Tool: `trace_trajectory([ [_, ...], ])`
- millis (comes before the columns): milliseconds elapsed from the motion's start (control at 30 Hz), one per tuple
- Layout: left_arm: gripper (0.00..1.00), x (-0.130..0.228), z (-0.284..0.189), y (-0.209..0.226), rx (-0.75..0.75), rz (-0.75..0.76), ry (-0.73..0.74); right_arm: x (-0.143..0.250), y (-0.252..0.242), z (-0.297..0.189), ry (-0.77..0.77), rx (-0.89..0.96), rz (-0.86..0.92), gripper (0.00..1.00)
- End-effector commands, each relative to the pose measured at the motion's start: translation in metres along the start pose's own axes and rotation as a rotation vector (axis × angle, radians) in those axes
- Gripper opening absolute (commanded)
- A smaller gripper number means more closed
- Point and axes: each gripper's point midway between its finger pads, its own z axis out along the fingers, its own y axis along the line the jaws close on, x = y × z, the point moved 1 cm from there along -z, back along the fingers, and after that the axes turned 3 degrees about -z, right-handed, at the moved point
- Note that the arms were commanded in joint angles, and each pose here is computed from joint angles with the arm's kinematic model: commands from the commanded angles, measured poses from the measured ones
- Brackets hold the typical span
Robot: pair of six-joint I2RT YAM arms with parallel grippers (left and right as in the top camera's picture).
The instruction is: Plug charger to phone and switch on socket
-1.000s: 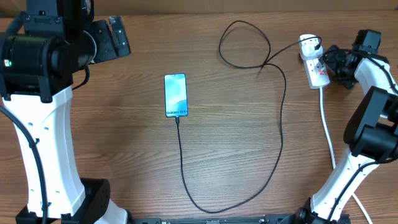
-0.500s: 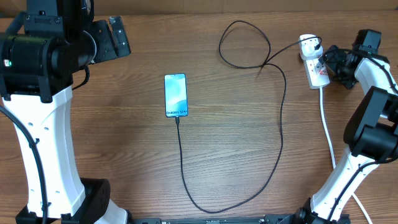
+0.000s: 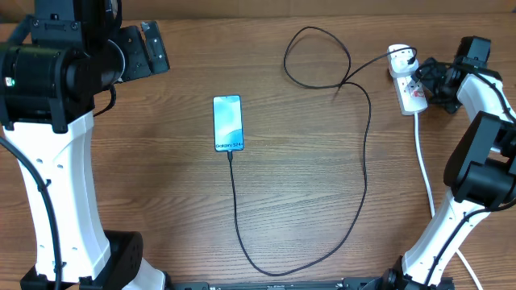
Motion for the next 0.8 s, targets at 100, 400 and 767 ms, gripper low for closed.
trace_trajectory([
  [100,1.00,-0.002,-0.005,0.002,-0.003,-0.017,-0.018,0.030,0.015,0.015,0.084,-0.014,-0.059,1.00],
  [400,1.00,-0.002,-0.005,0.002,-0.003,-0.017,-0.018,0.042,0.010,0.017,0.123,0.001,-0.057,1.00],
  [767,1.00,-0.002,-0.005,0.002,-0.003,-0.017,-0.018,-0.018,0.027,-0.090,-0.021,-0.044,-0.046,1.00],
])
